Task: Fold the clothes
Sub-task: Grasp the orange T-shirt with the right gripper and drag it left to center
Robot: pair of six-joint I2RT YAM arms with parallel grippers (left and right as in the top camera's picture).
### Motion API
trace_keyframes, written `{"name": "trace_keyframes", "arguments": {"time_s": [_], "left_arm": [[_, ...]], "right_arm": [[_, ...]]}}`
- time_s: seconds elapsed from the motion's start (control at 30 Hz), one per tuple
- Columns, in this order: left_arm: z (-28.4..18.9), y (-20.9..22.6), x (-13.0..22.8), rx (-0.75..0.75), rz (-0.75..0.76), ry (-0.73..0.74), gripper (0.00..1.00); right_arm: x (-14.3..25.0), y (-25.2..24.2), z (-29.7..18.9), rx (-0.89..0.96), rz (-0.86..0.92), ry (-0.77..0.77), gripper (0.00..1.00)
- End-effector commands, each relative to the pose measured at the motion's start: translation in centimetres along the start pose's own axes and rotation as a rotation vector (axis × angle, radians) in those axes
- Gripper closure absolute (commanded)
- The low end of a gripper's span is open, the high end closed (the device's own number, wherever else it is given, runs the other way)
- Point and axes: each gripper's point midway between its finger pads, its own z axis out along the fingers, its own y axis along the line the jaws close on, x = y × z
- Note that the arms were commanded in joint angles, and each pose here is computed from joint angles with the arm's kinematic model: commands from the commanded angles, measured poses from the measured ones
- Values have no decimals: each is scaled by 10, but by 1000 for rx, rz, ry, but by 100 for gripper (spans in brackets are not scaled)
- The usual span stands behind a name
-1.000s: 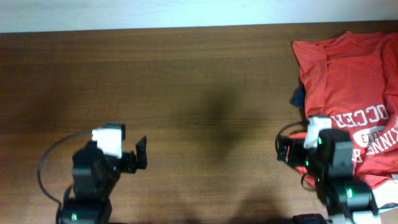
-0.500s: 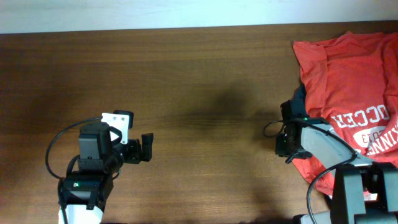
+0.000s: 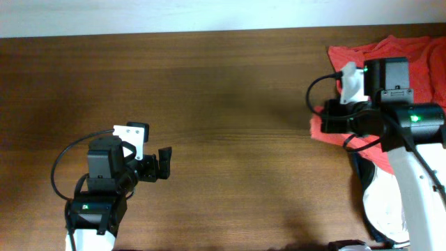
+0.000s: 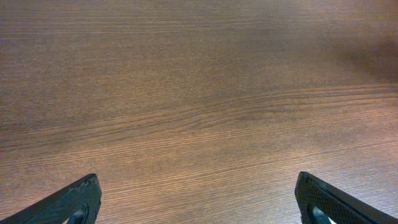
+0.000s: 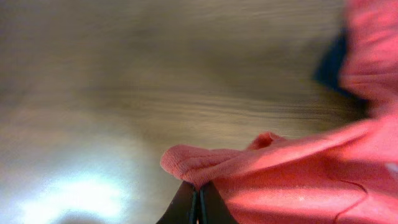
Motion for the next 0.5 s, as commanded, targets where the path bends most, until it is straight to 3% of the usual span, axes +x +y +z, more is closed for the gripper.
{"name": "trace_keyframes", "arguments": {"time_s": [0.0,0.1,0.27,0.3,0.33,0.37,0.4,0.47], "left_arm": [[-4,-3,-12,14,-5,-36,1],[-4,-3,-16,15,-2,-54,1],[-4,-3,-16,15,-1,-54,1],[-4,-4,-17,19,-1,-55,1],[-4,-6,-16,32,-1,-55,1],[-4,-9,-17,48,0,-57,1],[-4,-11,-17,63,1,-56,1],[-7,-29,-21,169,9,-72,1]], "right_arm": [[10,95,1,-337,-183,22,96],[9,175,16,-438,-358,-40,96],[38,228,99,-424,-462,79,96],[37,224,104,-397,-459,80,86],[28,212,108,-313,-456,42,47],[19,203,107,-258,-452,10,16],[11,192,101,-207,-442,-20,1],[1,166,86,-155,-397,-33,1]]}}
